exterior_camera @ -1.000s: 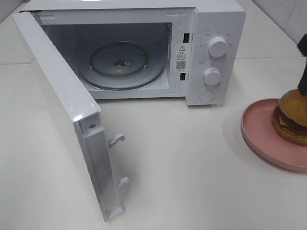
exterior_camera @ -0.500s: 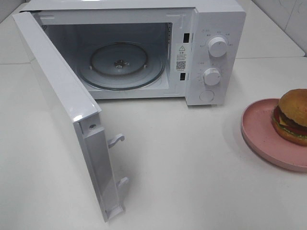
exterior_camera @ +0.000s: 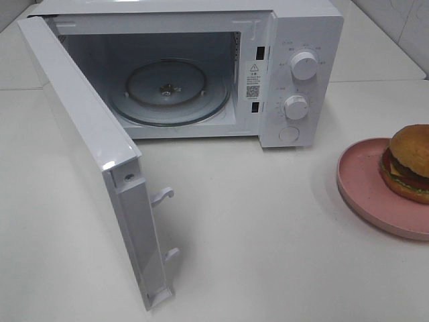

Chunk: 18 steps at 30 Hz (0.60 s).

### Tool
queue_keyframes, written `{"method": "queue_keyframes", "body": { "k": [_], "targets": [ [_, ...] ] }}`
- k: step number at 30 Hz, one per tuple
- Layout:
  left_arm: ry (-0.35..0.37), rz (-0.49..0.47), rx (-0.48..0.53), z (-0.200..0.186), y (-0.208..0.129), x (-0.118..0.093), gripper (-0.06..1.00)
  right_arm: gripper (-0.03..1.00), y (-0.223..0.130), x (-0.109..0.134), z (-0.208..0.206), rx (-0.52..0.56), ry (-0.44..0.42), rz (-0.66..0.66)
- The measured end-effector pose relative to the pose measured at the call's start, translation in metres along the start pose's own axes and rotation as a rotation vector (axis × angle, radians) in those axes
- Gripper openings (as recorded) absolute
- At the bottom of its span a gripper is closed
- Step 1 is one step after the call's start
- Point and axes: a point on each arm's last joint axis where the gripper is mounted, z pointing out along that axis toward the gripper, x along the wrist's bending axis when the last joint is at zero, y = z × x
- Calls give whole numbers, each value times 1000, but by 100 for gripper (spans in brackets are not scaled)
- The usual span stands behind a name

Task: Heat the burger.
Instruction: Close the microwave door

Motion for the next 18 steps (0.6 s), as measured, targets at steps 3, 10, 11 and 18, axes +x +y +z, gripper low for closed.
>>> {"method": "queue_keyframes", "body": {
  "k": [3,10,11,18],
  "targets": [
    [0,0,0,0,0,0,0,65,-3,0,-1,-24,1,0],
    [0,0,0,0,0,0,0,65,-24,3,-25,-276,28,2],
    [0,0,0,0,0,0,0,65,-24,3,-25,-276,28,2],
    [0,0,0,0,0,0,0,64,-40,3,-37,-402,29,-25]
  ]
}}
